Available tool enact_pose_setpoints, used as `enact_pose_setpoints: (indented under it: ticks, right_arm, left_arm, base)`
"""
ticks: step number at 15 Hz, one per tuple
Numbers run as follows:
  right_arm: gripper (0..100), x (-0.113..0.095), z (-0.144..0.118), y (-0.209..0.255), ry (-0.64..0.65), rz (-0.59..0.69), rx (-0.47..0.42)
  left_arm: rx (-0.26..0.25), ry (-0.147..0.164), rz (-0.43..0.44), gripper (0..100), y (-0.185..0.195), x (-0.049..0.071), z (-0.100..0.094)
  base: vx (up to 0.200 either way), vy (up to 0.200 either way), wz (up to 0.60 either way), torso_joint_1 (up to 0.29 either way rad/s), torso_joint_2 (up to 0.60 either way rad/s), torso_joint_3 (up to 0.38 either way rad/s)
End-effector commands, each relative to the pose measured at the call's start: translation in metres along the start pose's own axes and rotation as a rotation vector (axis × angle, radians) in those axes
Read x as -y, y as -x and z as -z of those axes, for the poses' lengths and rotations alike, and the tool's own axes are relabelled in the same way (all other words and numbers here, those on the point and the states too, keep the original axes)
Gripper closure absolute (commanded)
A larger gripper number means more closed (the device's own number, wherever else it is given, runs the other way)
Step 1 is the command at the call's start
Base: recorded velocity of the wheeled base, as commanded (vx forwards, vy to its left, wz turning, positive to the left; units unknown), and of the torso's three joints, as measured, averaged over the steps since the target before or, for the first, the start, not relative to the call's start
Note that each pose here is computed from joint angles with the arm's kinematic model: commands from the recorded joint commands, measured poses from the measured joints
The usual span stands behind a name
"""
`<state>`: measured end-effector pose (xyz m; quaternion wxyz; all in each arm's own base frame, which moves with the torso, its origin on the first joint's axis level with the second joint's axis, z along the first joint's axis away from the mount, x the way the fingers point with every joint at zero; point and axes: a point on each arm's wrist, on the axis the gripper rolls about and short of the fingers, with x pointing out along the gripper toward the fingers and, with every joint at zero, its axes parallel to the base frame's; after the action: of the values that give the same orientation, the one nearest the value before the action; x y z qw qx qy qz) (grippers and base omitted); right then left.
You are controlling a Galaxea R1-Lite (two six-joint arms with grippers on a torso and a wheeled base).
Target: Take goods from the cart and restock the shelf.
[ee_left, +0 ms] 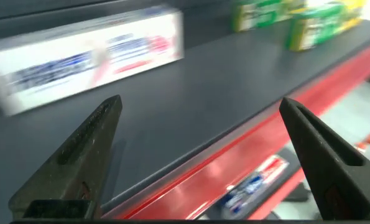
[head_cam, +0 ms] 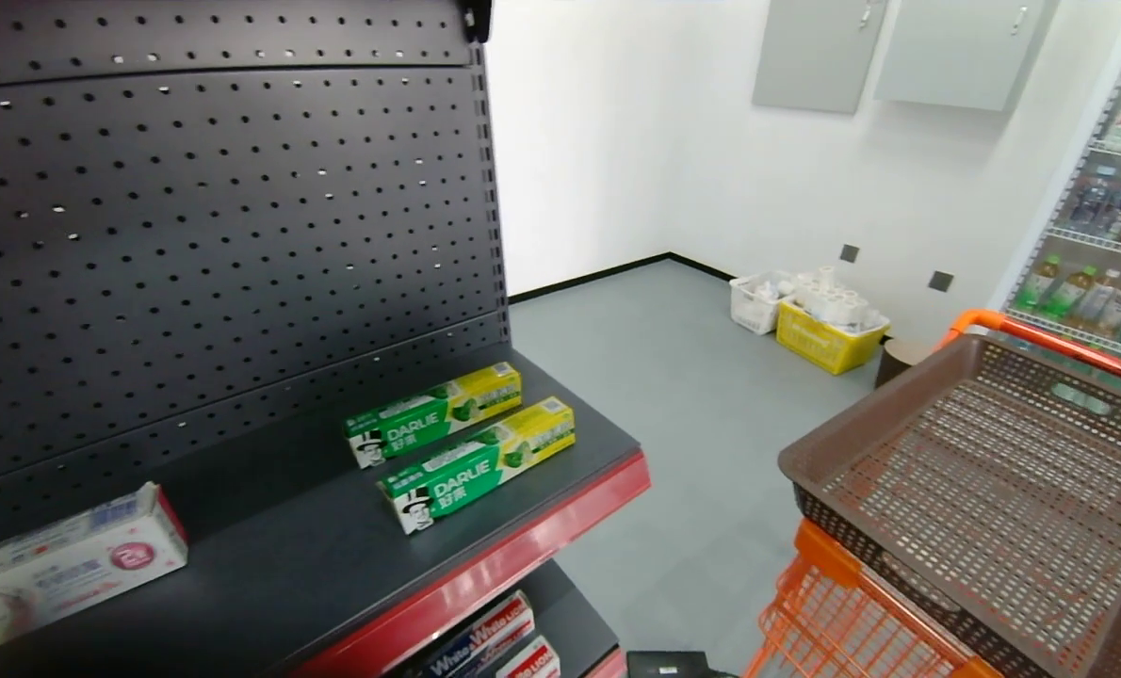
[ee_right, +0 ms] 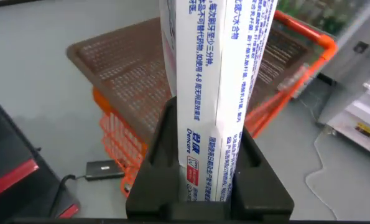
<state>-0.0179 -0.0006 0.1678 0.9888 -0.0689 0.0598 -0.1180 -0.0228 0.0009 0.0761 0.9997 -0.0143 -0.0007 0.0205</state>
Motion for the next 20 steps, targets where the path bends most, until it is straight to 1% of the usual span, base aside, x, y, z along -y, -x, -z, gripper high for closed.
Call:
enact_pose_setpoints:
  ticks: [1,14,18,20]
  right_arm:
    - [100,-0.0008,0.0043,-0.0021,0.003,0.001,-0.009]
    - [100,-0.0023,0.0107,-0.0037,0.031,-0.004,-0.019]
    - [100,-0.0026,0.0123,-0.0045,0.032,-0.007,-0.027]
    - [100,-0.0035,0.013,-0.0047,0.033,-0.028,-0.026]
  left_arm:
    - [0.001,0.001,-0.002,0,0.0,0.0,0.0]
    - [0.001,-0.001,-0.002,0,0.0,0.0,0.0]
    - [0.001,0.001,-0.002,0,0.0,0.0,0.0]
    - [0.001,0.001,0.0,0,0.0,0.0,0.0]
  base:
    - [0.0,0.0,0.6,0.012,0.01,0.002]
    - [0.0,0.0,0.6,-0.001,0.0,0.002]
    - [0.0,0.0,0.0,0.0,0.0,0.0]
    - [0.0,0.0,0.0,0.0,0.0,0.0]
